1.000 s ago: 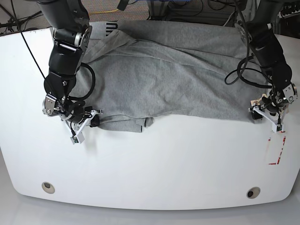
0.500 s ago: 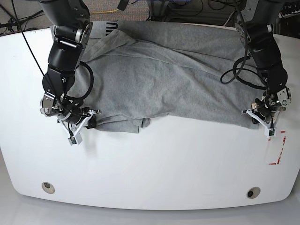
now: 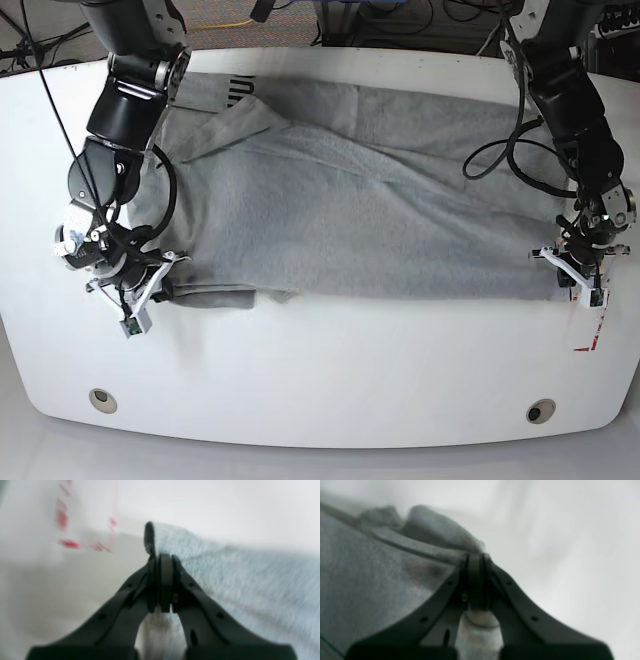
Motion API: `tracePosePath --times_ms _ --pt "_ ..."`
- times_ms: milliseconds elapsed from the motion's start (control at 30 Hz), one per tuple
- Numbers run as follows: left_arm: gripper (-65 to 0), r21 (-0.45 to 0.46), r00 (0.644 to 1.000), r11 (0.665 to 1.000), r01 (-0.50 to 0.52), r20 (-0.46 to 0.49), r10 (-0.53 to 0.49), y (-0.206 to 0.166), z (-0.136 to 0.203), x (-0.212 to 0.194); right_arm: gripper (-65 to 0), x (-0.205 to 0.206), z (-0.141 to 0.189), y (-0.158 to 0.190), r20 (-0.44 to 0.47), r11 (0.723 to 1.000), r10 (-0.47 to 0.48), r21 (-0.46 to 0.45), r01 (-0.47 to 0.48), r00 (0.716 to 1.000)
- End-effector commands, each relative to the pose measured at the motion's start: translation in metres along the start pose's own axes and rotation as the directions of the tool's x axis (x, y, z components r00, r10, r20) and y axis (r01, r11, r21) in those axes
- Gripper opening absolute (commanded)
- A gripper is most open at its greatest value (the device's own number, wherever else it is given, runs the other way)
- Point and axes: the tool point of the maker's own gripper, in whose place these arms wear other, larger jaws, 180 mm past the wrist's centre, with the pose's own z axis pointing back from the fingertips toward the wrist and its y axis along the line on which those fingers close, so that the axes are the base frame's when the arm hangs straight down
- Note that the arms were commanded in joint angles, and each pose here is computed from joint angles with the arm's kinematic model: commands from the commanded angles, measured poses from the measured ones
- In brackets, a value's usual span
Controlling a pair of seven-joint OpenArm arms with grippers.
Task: Fold the T-shirt properly
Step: 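Grasp the shirt edge and fold it over the body with both grippers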
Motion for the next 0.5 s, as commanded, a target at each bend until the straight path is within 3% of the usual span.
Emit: tracePosePath --times_ms 0,233,467 --pt "-65.0 0.036 0.996 0.999 0.037 0.078 -0.039 0.011 0.013 0.027 -65.0 0.023 0.019 -0.01 0.054 0.998 0.044 -0.052 -0.041 0.998" --pt "-65.0 -0.045 0.987 0.988 0.147 0.079 -0.143 -0.008 0.027 0.016 -65.0 0.018 0.054 -0.008 0.016 0.983 0.126 -0.137 -0.122 0.992" --pt "-65.0 -0.059 0.987 0.985 0.161 0.006 -0.161 -0.007 0.035 -0.023 -65.0 -0.01 0.086 0.015 -0.038 0.966 0.181 -0.181 -0.185 0.983"
